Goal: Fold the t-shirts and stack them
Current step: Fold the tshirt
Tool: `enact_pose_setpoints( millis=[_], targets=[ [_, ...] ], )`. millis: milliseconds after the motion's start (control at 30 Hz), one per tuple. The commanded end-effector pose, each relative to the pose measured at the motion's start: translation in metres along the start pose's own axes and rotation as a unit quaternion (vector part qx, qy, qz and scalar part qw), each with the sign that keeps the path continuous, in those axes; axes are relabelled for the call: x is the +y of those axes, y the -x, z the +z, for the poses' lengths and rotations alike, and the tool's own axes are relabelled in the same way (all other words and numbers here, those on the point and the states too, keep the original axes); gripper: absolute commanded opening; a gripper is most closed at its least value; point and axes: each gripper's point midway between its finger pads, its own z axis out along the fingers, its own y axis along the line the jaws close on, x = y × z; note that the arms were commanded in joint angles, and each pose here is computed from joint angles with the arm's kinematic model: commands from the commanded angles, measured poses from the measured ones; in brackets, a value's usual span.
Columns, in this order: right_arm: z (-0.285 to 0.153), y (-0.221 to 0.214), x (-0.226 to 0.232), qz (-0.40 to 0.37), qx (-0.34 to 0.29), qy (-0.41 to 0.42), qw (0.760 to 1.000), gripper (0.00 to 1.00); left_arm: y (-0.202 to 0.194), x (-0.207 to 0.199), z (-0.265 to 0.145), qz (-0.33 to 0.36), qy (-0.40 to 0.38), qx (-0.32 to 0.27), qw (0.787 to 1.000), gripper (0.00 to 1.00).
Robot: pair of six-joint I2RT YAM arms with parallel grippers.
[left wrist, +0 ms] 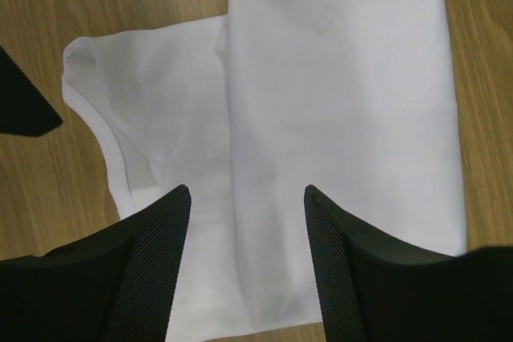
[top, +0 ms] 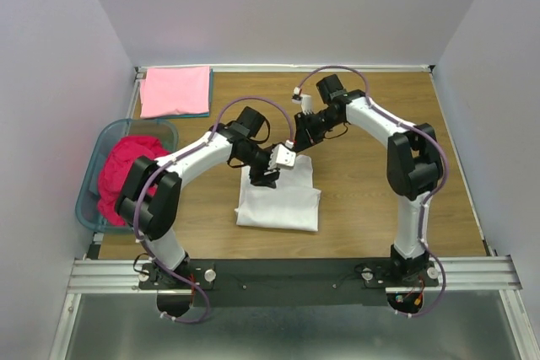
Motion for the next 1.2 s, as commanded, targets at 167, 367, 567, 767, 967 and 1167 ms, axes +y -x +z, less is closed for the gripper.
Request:
enact_pose_setpoints(
  millis=[167,367,567,767,967,1167],
  targets=[
    [0.023,0.012,0.016,0.070,-0.006,0.095,0.993,0.26,-0.016,-0.006,0.037,-0.039,-0.028,0.003,0.999,0.62],
    [0.041,-0.002,0.022,0.088,0.017,0.132,0.987,0.26,-0.025,-0.005,0.046,-0.050,-0.034,0.016,0.998,0.59],
    [0.064,-0.021,0.028,0.097,0.047,0.149,0.983,0.25,-0.037,-0.010,0.054,-0.064,-0.051,0.031,0.996,0.46],
    [0.081,-0.048,0.017,0.113,0.074,0.148,0.980,0.25,-0.031,-0.021,0.050,-0.065,-0.073,0.024,0.995,0.10],
    [0.091,-0.073,0.004,0.123,0.095,0.139,0.978,0.24,-0.014,-0.022,0.034,-0.046,-0.062,0.017,0.997,0.00],
    [0.095,-0.083,0.000,0.131,0.104,0.140,0.976,0.24,-0.004,-0.012,0.020,-0.022,-0.036,0.022,0.999,0.00]
  ],
)
